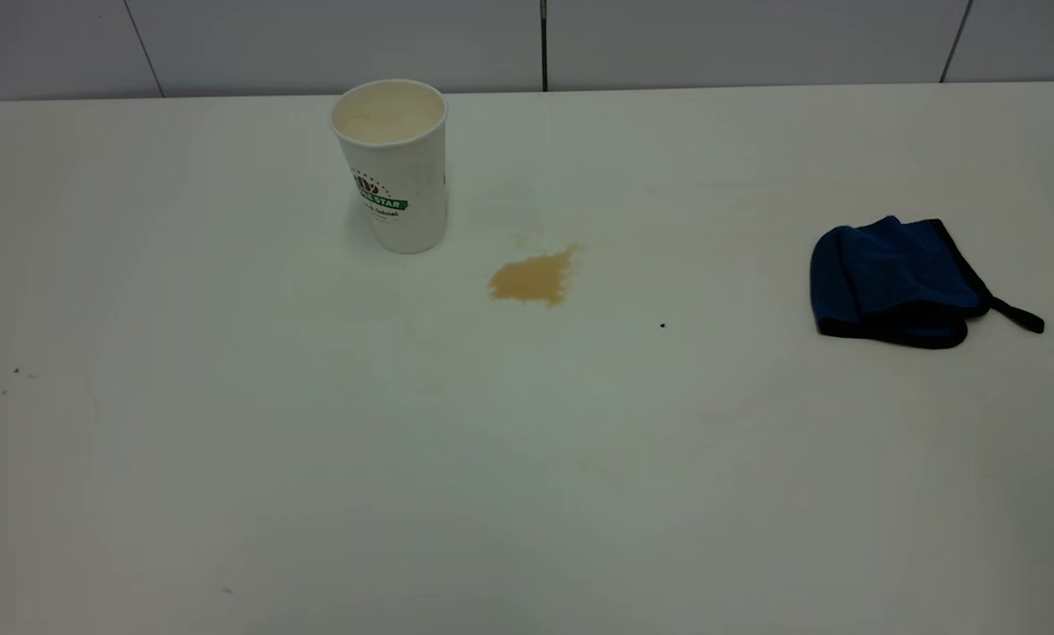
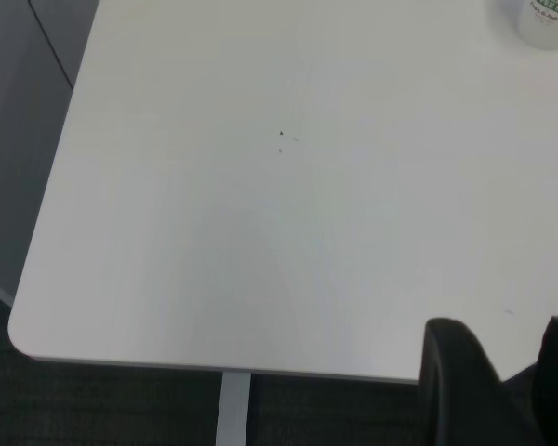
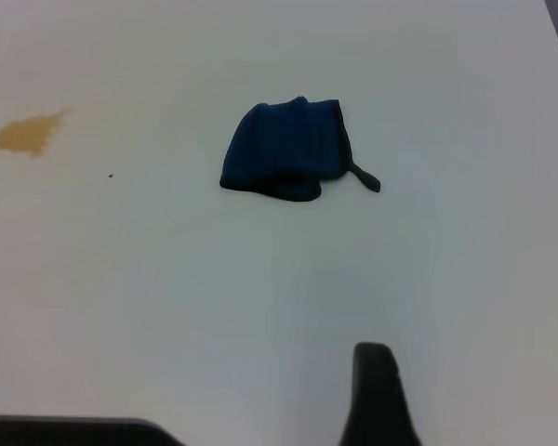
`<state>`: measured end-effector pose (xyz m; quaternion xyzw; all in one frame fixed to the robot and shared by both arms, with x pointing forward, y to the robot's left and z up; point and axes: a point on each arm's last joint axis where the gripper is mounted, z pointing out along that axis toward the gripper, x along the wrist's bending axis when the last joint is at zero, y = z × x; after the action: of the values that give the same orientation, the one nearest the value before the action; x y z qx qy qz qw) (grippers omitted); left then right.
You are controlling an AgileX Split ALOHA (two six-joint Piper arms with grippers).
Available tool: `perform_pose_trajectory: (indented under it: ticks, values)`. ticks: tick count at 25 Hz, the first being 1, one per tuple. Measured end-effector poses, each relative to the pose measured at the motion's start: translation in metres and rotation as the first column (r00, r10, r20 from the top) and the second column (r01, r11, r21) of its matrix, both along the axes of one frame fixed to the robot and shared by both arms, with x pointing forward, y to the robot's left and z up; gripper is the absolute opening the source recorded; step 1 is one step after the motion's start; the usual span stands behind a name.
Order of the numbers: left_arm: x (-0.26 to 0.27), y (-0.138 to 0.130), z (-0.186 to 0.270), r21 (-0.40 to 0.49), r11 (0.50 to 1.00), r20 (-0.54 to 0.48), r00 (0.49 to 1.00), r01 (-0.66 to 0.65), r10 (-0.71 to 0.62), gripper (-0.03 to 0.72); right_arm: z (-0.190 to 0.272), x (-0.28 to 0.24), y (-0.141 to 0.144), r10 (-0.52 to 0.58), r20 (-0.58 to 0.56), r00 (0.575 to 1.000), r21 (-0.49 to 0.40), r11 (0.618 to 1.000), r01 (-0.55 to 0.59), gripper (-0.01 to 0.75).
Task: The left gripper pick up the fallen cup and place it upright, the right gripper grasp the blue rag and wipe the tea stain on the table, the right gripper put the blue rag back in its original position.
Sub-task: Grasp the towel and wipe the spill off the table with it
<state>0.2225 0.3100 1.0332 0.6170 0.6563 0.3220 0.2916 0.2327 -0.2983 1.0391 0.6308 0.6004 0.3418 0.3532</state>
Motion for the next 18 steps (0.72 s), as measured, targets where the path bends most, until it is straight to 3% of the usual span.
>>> perform_pose_trajectory:
  ticks: [18]
  values:
    - [0.0,0.0,0.0,0.001,1.0,0.0,1.0,0.001,-0.001,0.237,0.018,0.0,-0.003,-0.013,0.01,1.0,-0.034,0.999,0.013,0.583]
